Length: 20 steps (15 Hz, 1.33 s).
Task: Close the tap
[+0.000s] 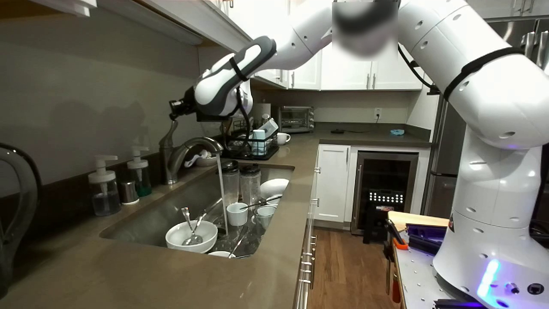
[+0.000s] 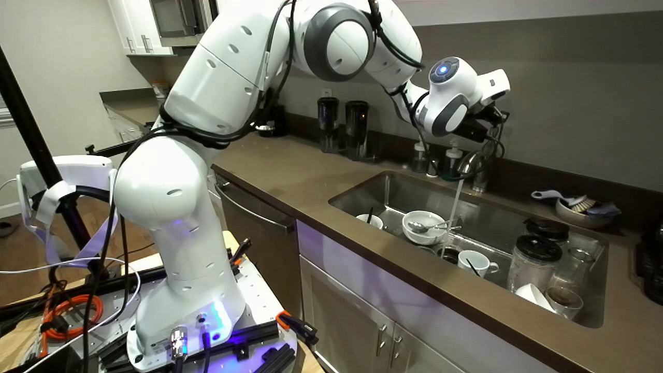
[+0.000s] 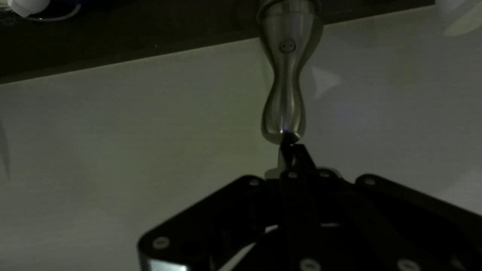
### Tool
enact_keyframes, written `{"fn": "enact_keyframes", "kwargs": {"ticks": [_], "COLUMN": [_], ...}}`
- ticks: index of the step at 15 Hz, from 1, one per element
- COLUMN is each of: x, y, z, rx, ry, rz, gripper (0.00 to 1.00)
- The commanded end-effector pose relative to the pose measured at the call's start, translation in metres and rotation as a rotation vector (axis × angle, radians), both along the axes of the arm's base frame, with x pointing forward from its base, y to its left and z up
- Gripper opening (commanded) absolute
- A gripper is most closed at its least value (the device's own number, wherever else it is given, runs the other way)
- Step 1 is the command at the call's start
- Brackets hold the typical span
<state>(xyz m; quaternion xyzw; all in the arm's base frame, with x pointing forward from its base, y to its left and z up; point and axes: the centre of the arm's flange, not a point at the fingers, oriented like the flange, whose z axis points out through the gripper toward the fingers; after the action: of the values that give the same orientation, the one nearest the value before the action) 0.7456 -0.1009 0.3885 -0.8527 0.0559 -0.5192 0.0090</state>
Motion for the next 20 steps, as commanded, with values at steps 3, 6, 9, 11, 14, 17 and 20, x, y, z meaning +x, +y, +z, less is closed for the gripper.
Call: {"fn": "enact_keyframes", "kwargs": {"ticks": [3, 6, 9, 11, 14, 17, 20], "x": [-0.019, -0.022, -0.026, -0.027, -0.028, -0.03, -0.034], "y": [-0.005, -0.007, -0.008, -0.007, -0.007, -0.005, 0.001], "z": [-0.03, -0.034, -0.039, -0.041, -0.046, -0.048, -0.042], "rx": [0.031, 0.033, 0.036, 0.042, 0.049, 0.045, 0.025], "ry": [0.084, 0.09, 0.098, 0.097, 0.094, 0.07, 0.003], "rz": [-0.012, -0.015, -0.02, -0.021, -0.026, -0.036, -0.039], "gripper": [0.03, 0.03, 0.03, 0.03, 0.03, 0.03, 0.03]}}
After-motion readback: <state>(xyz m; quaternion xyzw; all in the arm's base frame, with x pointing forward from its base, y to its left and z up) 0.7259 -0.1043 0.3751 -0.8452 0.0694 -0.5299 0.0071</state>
